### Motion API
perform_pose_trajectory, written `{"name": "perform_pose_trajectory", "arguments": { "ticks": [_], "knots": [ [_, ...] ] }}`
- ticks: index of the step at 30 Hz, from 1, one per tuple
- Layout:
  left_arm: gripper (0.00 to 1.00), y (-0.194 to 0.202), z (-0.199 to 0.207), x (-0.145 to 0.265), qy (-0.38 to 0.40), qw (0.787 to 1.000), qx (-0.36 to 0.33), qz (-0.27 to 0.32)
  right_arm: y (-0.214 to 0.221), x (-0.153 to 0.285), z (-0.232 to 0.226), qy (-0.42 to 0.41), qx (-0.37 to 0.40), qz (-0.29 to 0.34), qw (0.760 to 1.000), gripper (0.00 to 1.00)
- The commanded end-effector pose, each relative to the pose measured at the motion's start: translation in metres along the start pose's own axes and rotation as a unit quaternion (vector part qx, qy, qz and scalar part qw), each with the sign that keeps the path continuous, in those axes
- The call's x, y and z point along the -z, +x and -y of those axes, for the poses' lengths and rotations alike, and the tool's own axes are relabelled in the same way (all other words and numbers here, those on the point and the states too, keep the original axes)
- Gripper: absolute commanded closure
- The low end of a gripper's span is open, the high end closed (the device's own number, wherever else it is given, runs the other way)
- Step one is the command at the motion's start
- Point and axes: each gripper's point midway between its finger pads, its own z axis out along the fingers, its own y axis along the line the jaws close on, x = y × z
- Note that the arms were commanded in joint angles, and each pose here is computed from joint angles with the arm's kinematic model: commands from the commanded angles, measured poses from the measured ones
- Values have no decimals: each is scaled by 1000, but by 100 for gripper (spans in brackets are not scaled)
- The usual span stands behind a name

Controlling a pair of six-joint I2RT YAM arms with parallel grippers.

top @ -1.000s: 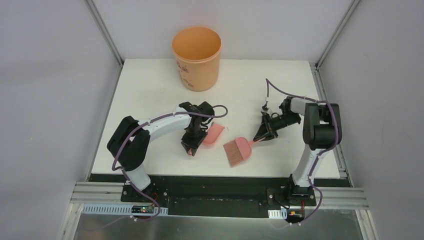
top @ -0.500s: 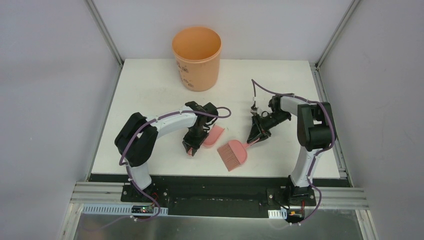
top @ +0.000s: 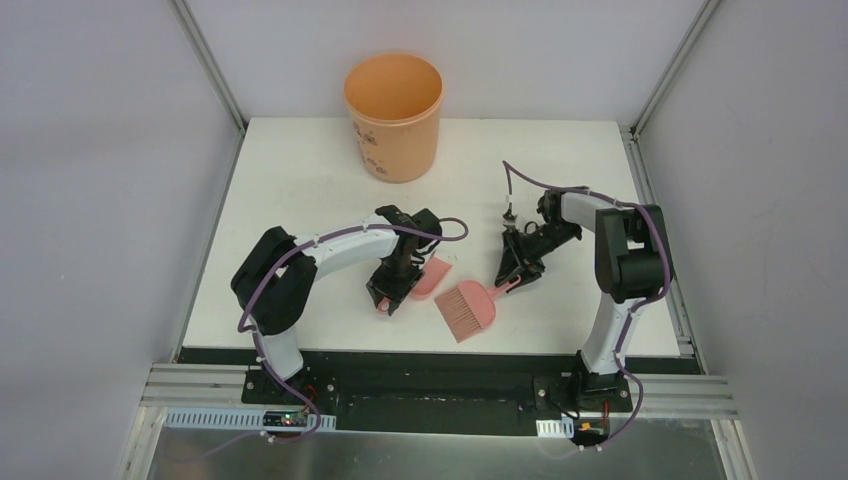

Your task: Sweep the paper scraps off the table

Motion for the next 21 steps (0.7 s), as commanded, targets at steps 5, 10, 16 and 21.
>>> {"name": "perform_pose_trajectory", "arguments": {
  "ticks": [5, 10, 16, 21],
  "knots": [
    [59, -10, 1, 23, -7, 999, -14, 47, -6, 19, 1, 65, 37, 42, 996, 51],
    [56, -5, 1, 56, 0, 995, -28, 97, -14, 45, 13, 159, 73, 92, 980, 26],
    [42, -2, -21, 105, -37, 979, -28, 201, -19, 85, 5, 231, 110, 160, 953, 0],
    [28, -13, -59, 122, -111, 948, 22, 299, -33, 124, 5, 242, 111, 295, 918, 0]
  ]
}}
